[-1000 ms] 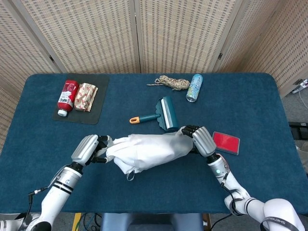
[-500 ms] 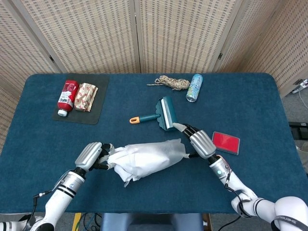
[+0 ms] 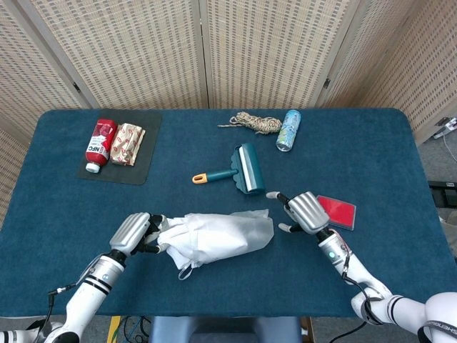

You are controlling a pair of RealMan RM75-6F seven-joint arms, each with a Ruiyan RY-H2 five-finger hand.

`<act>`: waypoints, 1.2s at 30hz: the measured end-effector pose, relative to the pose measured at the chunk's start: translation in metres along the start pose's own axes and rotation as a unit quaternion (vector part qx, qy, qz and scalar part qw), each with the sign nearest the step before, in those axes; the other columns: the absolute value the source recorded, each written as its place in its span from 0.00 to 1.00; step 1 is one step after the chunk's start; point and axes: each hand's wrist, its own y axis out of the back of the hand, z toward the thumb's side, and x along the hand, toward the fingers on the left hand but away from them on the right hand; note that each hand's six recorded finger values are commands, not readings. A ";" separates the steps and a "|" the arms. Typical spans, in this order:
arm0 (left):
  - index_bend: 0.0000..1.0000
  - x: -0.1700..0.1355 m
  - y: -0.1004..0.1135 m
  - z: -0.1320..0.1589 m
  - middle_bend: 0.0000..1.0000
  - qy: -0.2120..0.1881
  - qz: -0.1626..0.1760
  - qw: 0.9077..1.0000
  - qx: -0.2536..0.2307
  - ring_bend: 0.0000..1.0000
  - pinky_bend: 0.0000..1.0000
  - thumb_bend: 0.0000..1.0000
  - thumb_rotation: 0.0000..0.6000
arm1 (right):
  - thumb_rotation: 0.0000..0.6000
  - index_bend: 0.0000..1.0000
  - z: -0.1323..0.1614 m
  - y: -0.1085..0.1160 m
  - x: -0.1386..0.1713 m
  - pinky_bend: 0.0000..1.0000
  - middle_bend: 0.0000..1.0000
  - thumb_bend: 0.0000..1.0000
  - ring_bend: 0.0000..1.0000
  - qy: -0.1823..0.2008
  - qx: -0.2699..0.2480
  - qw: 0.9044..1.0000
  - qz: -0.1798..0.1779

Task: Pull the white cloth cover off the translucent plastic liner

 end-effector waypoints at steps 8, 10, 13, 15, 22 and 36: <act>0.78 0.000 -0.001 0.001 1.00 -0.001 0.000 1.000 -0.002 0.87 0.97 0.54 1.00 | 1.00 0.34 0.004 -0.014 -0.005 1.00 1.00 0.00 1.00 -0.011 -0.009 0.999 0.051; 0.78 0.000 -0.001 0.002 1.00 -0.002 0.000 1.000 -0.003 0.87 0.97 0.54 1.00 | 1.00 0.34 0.007 -0.017 -0.007 1.00 1.00 0.00 1.00 -0.009 -0.011 0.998 0.059; 0.77 0.001 -0.002 0.003 1.00 -0.003 0.000 1.000 -0.004 0.87 0.97 0.54 1.00 | 1.00 0.34 0.012 -0.022 -0.011 1.00 1.00 0.00 1.00 -0.006 -0.015 0.998 0.067; 0.77 0.001 -0.002 0.003 1.00 -0.003 0.000 1.000 -0.005 0.87 0.97 0.54 1.00 | 1.00 0.34 0.015 -0.025 -0.013 1.00 1.00 0.00 1.00 -0.005 -0.018 0.997 0.070; 0.78 0.002 -0.004 0.005 1.00 -0.004 -0.001 1.000 -0.007 0.87 0.97 0.54 1.00 | 1.00 0.47 0.021 -0.037 -0.022 1.00 1.00 0.40 1.00 -0.004 -0.033 0.996 0.086; 0.78 -0.002 0.001 -0.006 1.00 0.009 0.007 1.000 -0.004 0.87 0.97 0.54 1.00 | 1.00 0.66 0.015 -0.031 -0.024 1.00 1.00 0.71 1.00 -0.011 -0.027 0.997 0.072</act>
